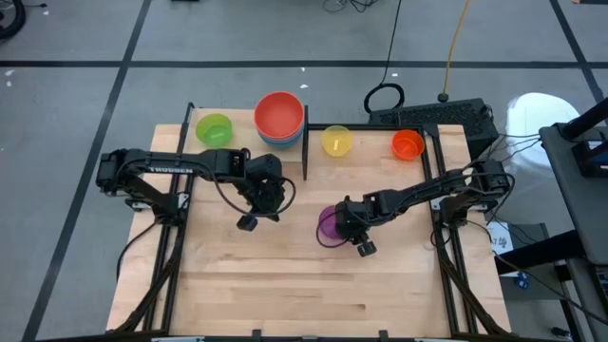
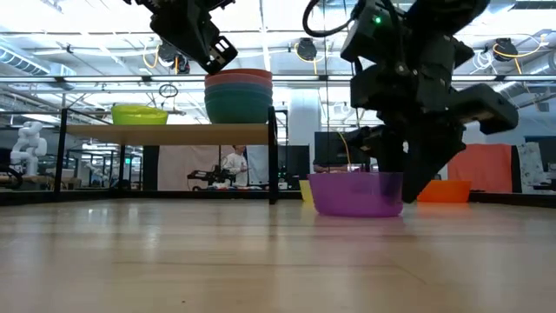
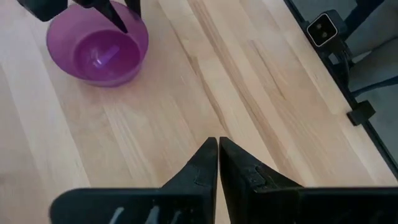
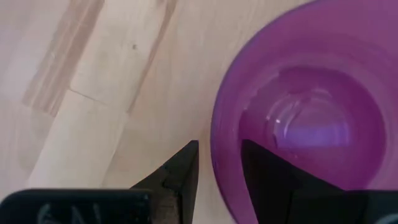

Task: Place and stack bowls onto a shelf
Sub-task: Stack the purple bowl on top of the green bowl on the shelf

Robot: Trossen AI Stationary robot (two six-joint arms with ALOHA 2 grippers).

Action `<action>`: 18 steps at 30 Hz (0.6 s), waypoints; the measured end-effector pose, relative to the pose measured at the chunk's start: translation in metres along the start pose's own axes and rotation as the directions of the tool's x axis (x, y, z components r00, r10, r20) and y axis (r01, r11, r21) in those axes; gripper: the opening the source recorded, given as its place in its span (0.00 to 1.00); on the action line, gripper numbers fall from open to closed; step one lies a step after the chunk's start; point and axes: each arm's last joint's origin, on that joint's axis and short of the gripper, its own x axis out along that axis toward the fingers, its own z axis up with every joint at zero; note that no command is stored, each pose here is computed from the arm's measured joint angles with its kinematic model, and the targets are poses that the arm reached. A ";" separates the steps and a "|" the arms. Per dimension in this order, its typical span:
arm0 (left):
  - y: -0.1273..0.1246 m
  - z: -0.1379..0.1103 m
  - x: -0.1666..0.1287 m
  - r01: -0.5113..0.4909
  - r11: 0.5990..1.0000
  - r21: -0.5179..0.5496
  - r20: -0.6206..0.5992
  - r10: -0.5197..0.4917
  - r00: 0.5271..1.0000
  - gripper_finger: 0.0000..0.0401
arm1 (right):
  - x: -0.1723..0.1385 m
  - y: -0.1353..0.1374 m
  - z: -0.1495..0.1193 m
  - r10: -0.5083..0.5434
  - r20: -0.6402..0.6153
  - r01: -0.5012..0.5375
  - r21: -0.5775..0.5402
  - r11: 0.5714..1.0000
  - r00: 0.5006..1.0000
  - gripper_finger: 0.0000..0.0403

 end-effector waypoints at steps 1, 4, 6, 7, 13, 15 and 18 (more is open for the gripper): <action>0.000 0.000 0.000 0.000 1.000 -0.002 0.001 0.000 1.000 0.05 | 0.001 0.000 -0.001 -0.001 0.005 0.001 -0.001 1.000 1.000 0.29; -0.002 0.003 0.001 -0.003 0.999 0.054 0.014 0.003 1.000 0.06 | 0.001 0.000 0.000 0.003 0.017 -0.002 -0.035 0.999 1.000 0.29; -0.004 0.006 0.003 -0.008 0.990 0.138 0.036 0.004 0.999 0.06 | 0.001 0.001 0.001 0.028 0.029 -0.026 -0.065 0.998 0.999 0.29; -0.005 0.008 0.004 -0.013 0.983 0.185 0.051 0.004 0.999 0.06 | 0.001 0.001 0.002 0.044 0.039 -0.041 -0.073 0.997 0.998 0.29; -0.008 0.020 0.008 -0.109 0.918 0.382 0.124 0.066 0.990 0.06 | -0.021 0.007 0.015 0.059 0.139 -0.043 -0.116 0.992 0.989 0.29; -0.003 0.024 0.013 -0.167 0.903 0.396 0.132 0.125 0.983 0.06 | -0.034 0.009 0.019 0.049 0.196 -0.023 -0.131 0.991 0.979 0.29; 0.007 0.025 0.024 -0.219 0.898 0.381 0.130 0.183 0.975 0.06 | -0.056 0.013 0.023 0.033 0.280 0.000 -0.114 0.993 0.959 0.29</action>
